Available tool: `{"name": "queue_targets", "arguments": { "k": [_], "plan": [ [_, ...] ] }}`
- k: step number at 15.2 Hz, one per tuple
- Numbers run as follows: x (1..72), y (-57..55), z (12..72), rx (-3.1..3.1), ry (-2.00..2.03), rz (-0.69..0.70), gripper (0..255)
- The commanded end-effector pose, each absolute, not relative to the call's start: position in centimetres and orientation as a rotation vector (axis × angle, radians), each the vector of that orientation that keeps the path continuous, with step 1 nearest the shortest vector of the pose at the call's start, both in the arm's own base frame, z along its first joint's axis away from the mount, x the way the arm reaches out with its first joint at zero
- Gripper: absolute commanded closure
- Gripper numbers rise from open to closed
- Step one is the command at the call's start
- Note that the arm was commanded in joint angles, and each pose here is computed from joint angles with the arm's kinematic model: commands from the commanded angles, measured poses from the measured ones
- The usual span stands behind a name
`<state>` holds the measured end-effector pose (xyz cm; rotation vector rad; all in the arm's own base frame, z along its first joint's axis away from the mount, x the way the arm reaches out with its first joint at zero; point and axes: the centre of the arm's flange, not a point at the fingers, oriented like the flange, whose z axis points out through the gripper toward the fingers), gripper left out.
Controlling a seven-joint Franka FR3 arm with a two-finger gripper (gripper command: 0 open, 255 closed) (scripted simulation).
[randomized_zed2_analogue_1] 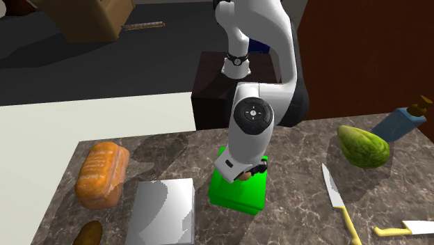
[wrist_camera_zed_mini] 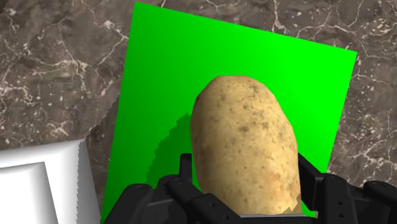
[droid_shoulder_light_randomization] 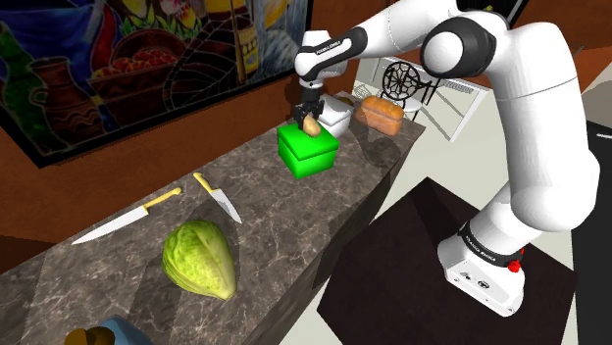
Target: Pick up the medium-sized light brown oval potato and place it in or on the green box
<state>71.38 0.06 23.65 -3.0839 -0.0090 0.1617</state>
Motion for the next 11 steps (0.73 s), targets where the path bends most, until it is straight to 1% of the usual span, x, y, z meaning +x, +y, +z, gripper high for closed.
{"name": "queue_targets", "arguments": {
  "k": [1,8,9,11],
  "plan": [
    [71.43,0.02,23.05,-3.084,-0.009,0.161,255],
    [71.43,0.02,23.05,-3.084,-0.009,0.161,255],
    [71.43,0.02,23.05,-3.084,-0.009,0.161,0],
    [71.43,0.02,23.05,-3.084,-0.009,0.161,0]
  ]
}}
